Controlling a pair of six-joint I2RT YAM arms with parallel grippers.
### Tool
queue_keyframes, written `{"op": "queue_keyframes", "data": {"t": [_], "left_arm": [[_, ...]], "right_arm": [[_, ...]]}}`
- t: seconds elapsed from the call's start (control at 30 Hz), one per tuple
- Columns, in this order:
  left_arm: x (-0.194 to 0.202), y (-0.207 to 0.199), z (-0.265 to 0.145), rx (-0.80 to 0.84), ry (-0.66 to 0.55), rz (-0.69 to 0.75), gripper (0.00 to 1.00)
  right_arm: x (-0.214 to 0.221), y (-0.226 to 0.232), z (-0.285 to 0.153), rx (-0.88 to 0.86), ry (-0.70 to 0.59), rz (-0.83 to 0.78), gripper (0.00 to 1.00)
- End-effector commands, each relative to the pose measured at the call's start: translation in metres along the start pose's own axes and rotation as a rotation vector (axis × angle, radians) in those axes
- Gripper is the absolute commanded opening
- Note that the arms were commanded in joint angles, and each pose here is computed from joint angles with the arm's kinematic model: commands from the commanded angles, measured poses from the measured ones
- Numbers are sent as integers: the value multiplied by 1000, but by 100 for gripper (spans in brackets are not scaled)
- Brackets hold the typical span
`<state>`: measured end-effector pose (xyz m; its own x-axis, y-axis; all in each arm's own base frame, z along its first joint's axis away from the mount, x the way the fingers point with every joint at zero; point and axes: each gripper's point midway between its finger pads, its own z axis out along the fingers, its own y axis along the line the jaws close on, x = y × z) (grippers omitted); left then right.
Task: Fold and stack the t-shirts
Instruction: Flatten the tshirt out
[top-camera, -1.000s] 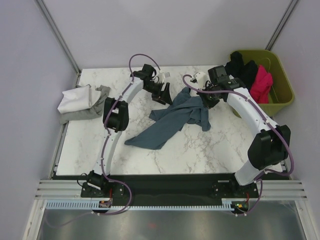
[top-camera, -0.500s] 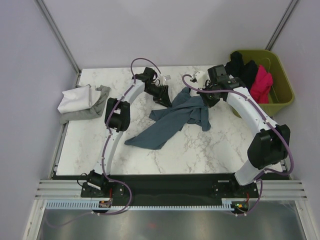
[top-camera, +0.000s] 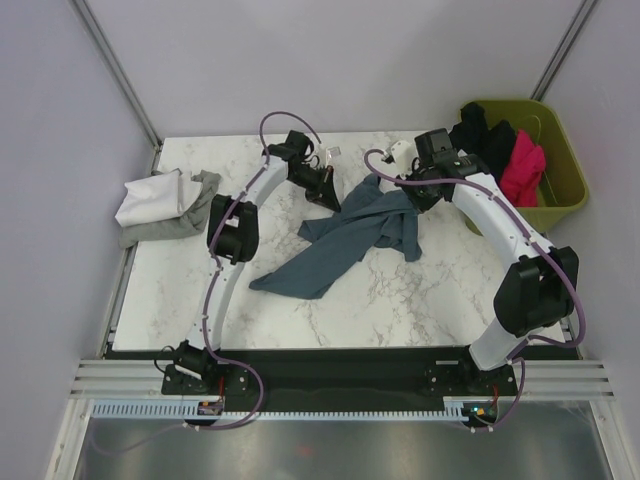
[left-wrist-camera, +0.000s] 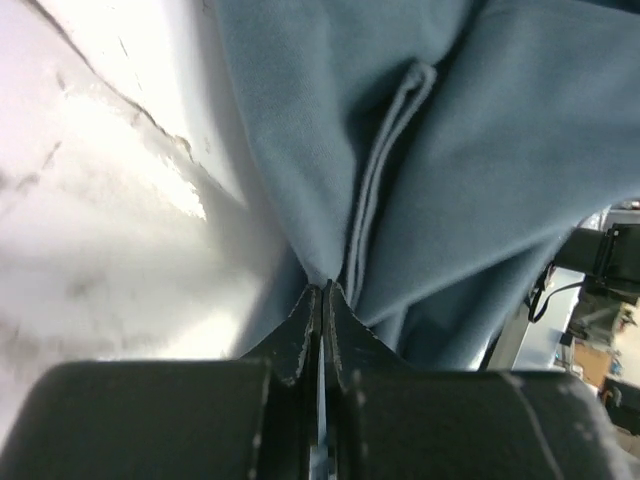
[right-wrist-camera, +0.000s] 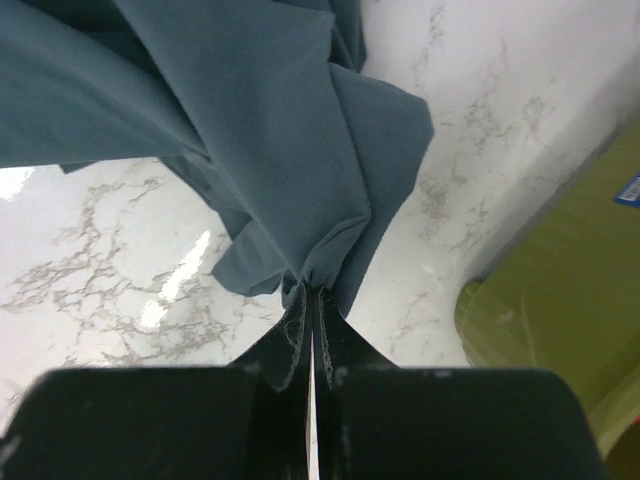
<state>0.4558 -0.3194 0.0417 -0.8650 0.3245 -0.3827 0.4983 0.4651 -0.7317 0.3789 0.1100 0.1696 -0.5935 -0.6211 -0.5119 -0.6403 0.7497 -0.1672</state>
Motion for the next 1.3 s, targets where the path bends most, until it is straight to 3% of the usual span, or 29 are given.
{"op": "queue_keyframes", "data": {"t": [0.0,0.2,0.3,0.4,0.67,1.03,1.27], "left_arm": [[-59,-75,-90,-56,-183,213,2],[-98,-138,-256,-311,-486,417,2],[-92,-164,-303,-397,-562,481,2],[-83,-186,-323,-435,-589,520,2],[-65,-197,-329,-452,-582,517,2],[-58,-208,-339,-481,-596,539,2],[-89,-168,-329,-526,-589,528,2]], "right_arm": [[-17,-37,-15,169,-53,-2,0],[-54,-83,-44,355,-147,35,0],[-64,-93,-54,397,-181,50,0],[-74,-96,-61,406,-219,65,0],[-103,-91,-82,367,-340,100,0],[-99,-76,-97,322,-380,95,0],[-103,-59,-95,232,-415,85,0]]}}
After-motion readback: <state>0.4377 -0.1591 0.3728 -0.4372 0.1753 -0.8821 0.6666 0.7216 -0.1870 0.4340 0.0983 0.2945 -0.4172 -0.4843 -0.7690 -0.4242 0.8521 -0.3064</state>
